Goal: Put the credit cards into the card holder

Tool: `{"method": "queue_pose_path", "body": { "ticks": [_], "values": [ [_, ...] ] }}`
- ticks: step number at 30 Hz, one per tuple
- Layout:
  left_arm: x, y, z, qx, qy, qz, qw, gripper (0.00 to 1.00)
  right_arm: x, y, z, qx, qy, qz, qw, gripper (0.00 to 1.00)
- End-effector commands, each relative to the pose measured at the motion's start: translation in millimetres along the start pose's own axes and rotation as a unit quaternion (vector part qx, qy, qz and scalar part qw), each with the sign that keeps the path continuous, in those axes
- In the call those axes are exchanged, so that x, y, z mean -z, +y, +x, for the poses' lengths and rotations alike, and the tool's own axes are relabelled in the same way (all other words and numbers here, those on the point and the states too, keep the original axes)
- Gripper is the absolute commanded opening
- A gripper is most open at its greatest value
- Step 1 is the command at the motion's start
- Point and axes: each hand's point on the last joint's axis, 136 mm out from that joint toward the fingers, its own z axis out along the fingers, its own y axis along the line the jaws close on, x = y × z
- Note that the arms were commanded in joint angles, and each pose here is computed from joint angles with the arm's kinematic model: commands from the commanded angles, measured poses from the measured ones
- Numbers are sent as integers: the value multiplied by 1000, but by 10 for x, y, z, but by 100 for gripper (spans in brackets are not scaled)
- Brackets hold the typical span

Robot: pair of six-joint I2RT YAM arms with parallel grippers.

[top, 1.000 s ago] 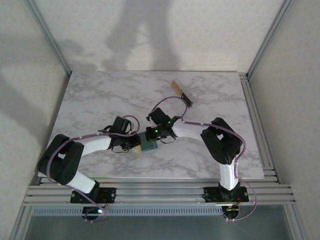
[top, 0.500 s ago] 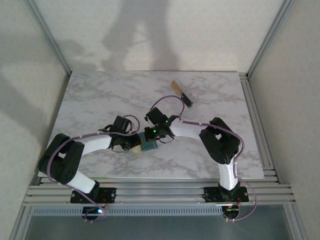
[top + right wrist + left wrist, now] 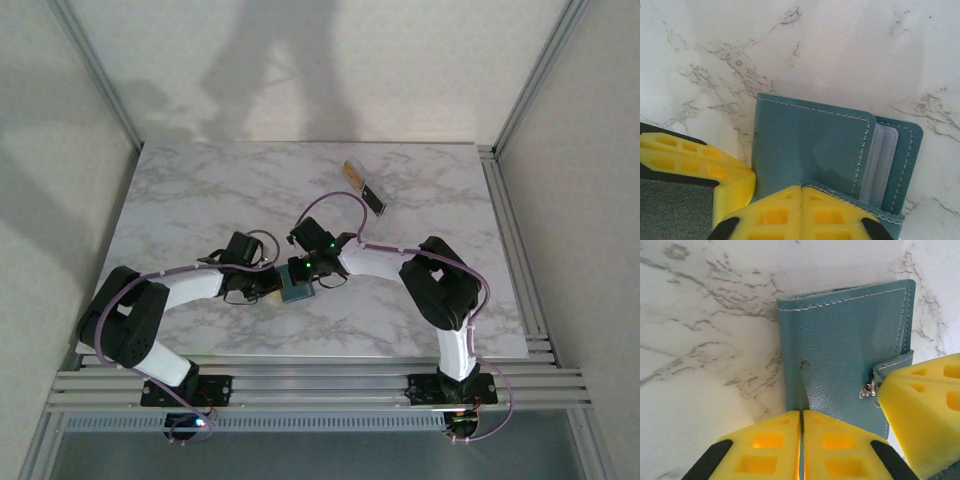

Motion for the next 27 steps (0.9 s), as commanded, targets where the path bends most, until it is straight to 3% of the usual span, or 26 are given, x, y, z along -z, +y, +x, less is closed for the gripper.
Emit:
{"method": "queue_pose_path", "body": {
  "ticks": [1, 16, 27],
  "values": [
    [-80, 181, 88, 12, 18, -32, 999, 9, -9, 156, 345, 11, 52, -28, 998, 0],
    [-85, 192, 101, 14, 20, -33, 999, 9, -149, 58, 384, 24, 62, -23, 998, 0],
    [-53, 142, 49, 14, 9, -27, 999, 9, -233, -287, 836, -8, 173, 84, 981, 0]
  ]
}}
